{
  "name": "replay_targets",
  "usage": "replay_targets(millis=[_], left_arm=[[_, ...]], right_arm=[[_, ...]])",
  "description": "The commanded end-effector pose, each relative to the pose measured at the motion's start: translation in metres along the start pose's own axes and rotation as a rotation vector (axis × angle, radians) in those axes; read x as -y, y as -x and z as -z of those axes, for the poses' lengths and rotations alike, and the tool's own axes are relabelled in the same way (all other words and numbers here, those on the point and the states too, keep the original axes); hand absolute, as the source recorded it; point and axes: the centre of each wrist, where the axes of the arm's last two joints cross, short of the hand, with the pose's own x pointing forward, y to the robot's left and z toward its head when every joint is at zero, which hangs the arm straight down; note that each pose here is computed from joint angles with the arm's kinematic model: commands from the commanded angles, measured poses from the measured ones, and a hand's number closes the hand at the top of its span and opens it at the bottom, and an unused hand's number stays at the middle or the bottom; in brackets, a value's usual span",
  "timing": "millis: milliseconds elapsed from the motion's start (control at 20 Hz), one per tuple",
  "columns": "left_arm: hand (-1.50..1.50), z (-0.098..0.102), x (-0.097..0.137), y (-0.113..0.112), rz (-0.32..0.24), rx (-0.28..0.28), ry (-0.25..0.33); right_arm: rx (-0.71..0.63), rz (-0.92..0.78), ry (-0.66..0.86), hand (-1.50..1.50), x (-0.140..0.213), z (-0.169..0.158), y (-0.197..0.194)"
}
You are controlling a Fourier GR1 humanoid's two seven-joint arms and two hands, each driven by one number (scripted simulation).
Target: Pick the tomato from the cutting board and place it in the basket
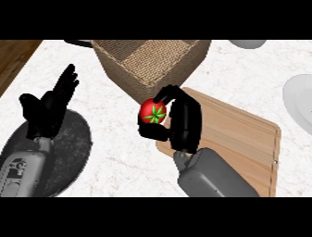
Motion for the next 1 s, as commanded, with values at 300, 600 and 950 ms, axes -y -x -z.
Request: replay_targets(millis=[300, 600, 950], left_arm=[[0.00, 0.006, 0.006, -0.005, 0.008, 0.007, -0.001], [0.00, 0.010, 0.006, -0.009, 0.015, 0.016, 0.010], [0.00, 0.014, 0.012, -0.008, 0.006, -0.001, 0.006]], right_arm=[[-0.054, 0.071, 0.234, 1.50, -0.006, 0.058, -0.056], [-0.105, 0.000, 0.309, 1.50, -0.009, 0.094, -0.092], [-0.182, -0.167, 0.372, 1.50, -0.018, 0.124, -0.114]])
